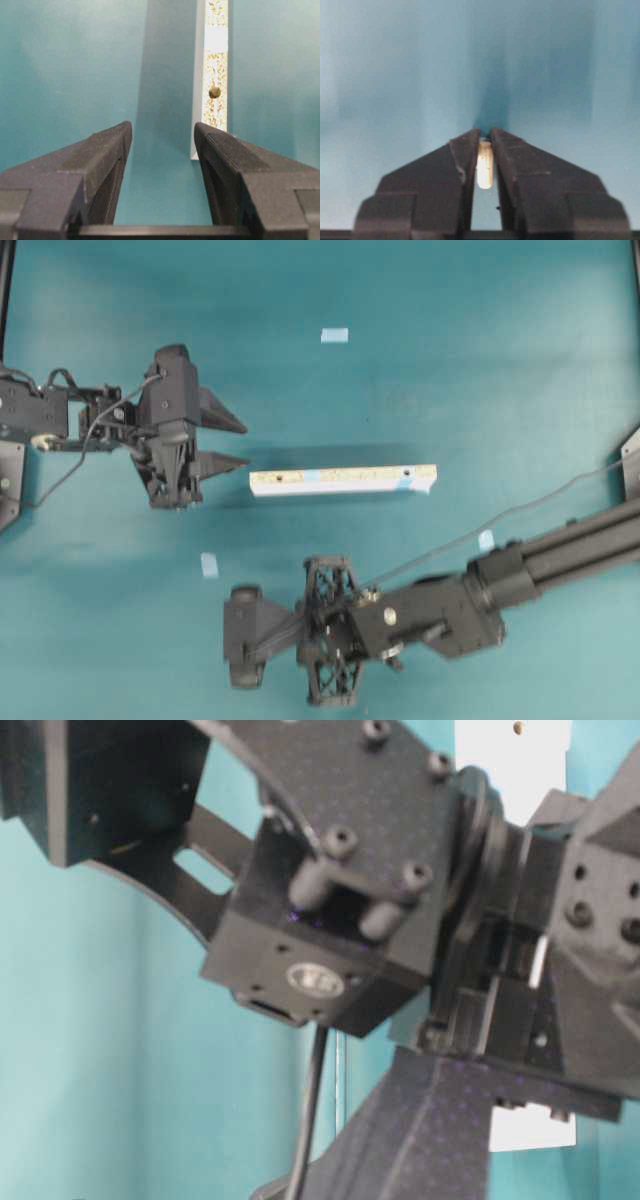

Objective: Move the wooden board into place and insert the rod into its hole.
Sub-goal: 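Lower the right gripper over the wooden dowel and close on it, then lift the dowel with the right gripper and carry it to the board's right end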

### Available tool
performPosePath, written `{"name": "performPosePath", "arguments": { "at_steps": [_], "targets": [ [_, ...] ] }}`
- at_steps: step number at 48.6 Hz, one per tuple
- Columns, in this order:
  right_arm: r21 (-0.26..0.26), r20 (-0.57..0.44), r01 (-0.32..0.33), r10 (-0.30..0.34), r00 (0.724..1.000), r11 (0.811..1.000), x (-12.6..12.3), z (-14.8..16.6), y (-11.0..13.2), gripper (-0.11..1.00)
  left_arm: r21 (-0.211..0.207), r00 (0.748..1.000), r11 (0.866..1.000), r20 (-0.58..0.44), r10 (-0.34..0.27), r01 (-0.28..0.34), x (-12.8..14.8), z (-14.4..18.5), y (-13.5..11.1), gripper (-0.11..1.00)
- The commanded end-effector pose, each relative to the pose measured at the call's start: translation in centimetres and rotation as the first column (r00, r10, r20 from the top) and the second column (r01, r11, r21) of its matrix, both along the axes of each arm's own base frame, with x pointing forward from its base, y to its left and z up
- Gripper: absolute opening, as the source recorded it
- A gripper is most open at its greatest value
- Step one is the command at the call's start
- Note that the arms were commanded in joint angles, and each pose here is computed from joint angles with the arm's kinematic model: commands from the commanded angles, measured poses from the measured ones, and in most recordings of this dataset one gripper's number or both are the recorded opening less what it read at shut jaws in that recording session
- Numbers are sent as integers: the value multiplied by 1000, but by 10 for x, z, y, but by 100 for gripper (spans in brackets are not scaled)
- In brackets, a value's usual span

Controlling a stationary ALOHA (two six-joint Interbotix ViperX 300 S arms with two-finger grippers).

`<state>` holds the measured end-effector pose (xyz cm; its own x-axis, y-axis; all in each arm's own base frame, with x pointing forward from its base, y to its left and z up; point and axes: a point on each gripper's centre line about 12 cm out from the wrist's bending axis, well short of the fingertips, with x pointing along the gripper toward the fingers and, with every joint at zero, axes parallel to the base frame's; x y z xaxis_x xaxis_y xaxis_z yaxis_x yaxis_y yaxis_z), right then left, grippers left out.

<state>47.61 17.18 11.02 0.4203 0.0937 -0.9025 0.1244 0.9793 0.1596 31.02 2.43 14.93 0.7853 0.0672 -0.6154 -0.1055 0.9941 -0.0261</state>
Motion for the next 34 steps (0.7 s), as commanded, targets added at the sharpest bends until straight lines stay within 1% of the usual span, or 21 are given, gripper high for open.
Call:
{"name": "performPosePath", "arguments": {
  "at_steps": [1, 4, 12, 18, 26, 34],
  "targets": [
    [12, 46, -14, 13, 999, 1000, 5, 17, 6, 14, 6, 1000, 1000, 26, 0, 0, 3, 6, 1, 52],
    [10, 47, -16, 16, 999, 1000, 4, 18, 7, 11, 5, 1000, 1000, 24, 1, -2, 2, 6, 1, 52],
    [-8, 66, -32, 32, 997, 999, 5, 24, 6, 11, 5, 1000, 1000, 24, 1, -2, 2, 6, 1, 52],
    [-32, 102, -46, 49, 994, 998, 5, 38, 4, 11, 5, 1000, 1000, 27, 1, -2, 2, 7, 1, 52],
    [-76, 135, -59, 69, 988, 995, 4, 58, -2, 11, 5, 1000, 1000, 26, 1, -1, 2, 6, 1, 52],
    [-82, 162, -50, 63, 985, 995, 3, 74, -11, 11, 4, 1000, 1000, 27, 2, -3, 2, 7, 1, 52]
  ]
}}
